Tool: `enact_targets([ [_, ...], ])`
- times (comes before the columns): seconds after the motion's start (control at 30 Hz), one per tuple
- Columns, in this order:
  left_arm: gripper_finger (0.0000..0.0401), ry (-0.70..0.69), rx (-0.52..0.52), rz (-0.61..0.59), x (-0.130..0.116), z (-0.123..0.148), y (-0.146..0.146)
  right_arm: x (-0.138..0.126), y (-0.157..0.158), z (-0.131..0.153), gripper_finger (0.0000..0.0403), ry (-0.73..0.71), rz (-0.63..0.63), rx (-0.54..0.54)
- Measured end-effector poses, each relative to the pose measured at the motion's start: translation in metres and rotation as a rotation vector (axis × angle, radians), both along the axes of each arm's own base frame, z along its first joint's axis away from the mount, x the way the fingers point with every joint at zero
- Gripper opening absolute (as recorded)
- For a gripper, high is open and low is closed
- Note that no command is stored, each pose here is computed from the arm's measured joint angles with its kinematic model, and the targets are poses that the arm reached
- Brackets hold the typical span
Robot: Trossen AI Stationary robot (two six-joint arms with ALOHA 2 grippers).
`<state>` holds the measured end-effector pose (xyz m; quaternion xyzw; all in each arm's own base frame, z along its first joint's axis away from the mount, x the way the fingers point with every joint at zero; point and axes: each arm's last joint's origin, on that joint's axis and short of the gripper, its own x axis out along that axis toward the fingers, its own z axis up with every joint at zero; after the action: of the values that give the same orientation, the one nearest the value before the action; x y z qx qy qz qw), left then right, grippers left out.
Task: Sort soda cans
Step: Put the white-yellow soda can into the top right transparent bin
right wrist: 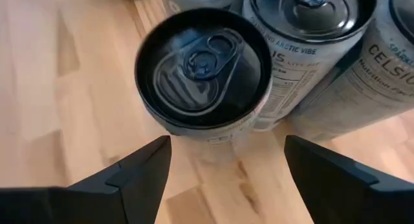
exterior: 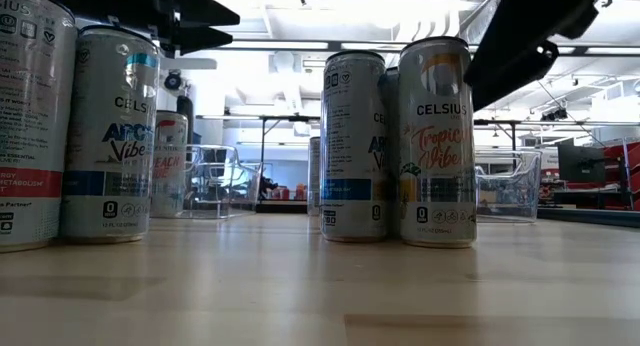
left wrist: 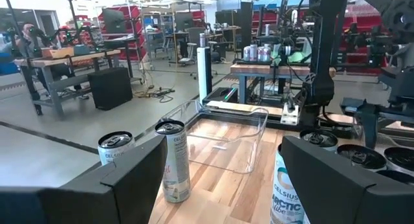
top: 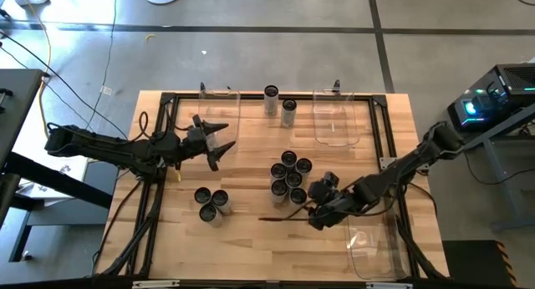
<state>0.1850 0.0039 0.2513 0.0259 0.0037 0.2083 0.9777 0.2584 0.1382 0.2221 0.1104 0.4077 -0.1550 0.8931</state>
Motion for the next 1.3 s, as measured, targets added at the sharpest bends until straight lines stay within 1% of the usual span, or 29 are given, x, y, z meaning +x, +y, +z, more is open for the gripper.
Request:
enact_targets([
  [0.43,0.0298,-0.010,-0.008,0.001,0.000,0.001,0.000,0.017,0.006,-0.009,0.0298,-0.079,0.050,-0.098],
  [0.8,0.0298,-0.012,-0.023,0.001,0.000,0.000,0.000,0.026,-0.001,-0.007,0.0298,-0.118,0.029,-0.052],
  [1.0,0.0298,-0.017,-0.026,0.001,0.000,0.001,0.000,0.027,-0.005,-0.008,0.0296,-0.122,0.010,-0.047],
  [1.1,0.0298,-0.024,-0.041,0.001,0.000,0.001,0.000,0.027,-0.005,-0.008,0.0280,-0.124,0.003,-0.057],
  [1.23,0.0298,-0.027,-0.047,0.000,0.000,0.001,0.000,0.026,-0.003,-0.008,0.0237,-0.128,0.011,-0.066],
  [1.3,0.0298,-0.026,-0.047,0.000,0.000,0.000,0.000,0.025,0.000,-0.008,0.0236,-0.125,0.025,-0.055],
])
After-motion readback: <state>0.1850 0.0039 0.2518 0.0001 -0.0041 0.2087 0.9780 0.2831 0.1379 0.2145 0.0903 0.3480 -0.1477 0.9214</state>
